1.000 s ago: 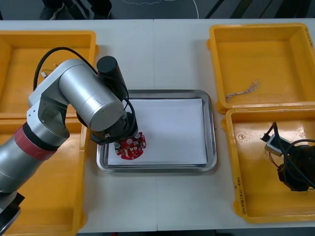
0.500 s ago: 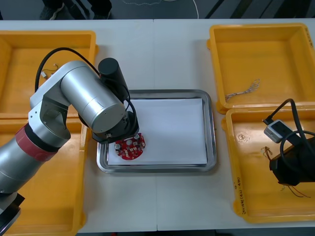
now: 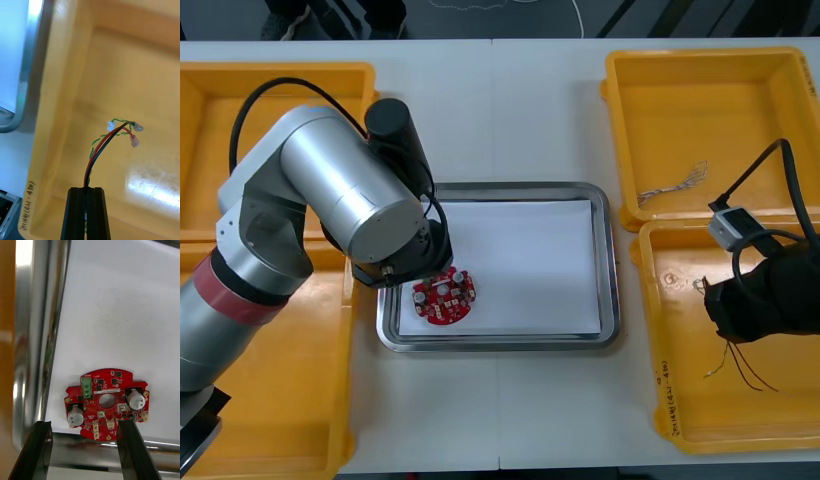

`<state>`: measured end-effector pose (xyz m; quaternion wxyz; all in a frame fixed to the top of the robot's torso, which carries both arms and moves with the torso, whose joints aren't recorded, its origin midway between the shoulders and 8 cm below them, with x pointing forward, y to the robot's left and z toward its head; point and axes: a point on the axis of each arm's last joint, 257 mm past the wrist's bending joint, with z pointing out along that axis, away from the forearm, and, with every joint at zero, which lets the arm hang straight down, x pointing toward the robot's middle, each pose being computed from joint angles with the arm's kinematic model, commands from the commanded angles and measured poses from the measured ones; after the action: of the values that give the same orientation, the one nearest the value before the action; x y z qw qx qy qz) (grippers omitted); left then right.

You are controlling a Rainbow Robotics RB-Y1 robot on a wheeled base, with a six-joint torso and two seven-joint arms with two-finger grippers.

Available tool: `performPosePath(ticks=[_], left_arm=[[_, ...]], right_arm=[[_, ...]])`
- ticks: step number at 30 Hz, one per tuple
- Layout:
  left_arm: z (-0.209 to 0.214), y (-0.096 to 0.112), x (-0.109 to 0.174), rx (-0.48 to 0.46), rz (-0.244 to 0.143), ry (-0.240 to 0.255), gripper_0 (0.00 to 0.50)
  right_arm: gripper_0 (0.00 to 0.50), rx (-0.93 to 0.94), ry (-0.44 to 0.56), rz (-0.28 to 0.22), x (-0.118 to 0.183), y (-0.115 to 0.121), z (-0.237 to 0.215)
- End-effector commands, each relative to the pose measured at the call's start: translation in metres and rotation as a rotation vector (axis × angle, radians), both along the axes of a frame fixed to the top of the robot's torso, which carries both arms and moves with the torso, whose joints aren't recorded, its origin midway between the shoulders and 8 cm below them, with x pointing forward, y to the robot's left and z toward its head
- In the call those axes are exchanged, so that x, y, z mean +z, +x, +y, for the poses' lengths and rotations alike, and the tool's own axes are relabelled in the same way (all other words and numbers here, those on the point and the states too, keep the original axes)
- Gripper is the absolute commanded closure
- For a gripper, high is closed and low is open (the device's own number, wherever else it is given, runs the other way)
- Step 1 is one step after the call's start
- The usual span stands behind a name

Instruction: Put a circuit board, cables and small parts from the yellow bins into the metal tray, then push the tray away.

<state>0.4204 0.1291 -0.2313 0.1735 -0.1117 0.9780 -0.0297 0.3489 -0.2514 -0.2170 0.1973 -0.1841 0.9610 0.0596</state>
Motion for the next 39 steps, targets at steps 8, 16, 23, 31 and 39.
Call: performPosePath(ticks=[8, 16, 23, 31, 39], left_arm=[[0.000, 0.013, 0.069, -0.068, -0.161, -0.072, 0.000], [-0.002, 0.027, 0.124, -0.085, -0.291, -0.108, 0.000], [0.047, 0.042, 0.143, 0.005, -0.291, -0.102, 0.000], [0.093, 0.057, 0.161, 0.049, -0.225, -0.052, 0.000], [0.128, 0.065, 0.179, 0.059, -0.172, -0.024, 0.000]], right_arm=[[0.500, -0.044, 0.105, -0.066, 0.042, 0.022, 0.053], [0.500, -0.032, 0.117, -0.068, 0.050, 0.026, 0.089], [0.500, 0.104, 0.056, -0.111, 0.056, 0.029, 0.117], [0.500, 0.331, -0.038, -0.170, 0.062, 0.031, 0.130], [0.500, 0.500, -0.137, -0.203, 0.054, 0.041, 0.147]])
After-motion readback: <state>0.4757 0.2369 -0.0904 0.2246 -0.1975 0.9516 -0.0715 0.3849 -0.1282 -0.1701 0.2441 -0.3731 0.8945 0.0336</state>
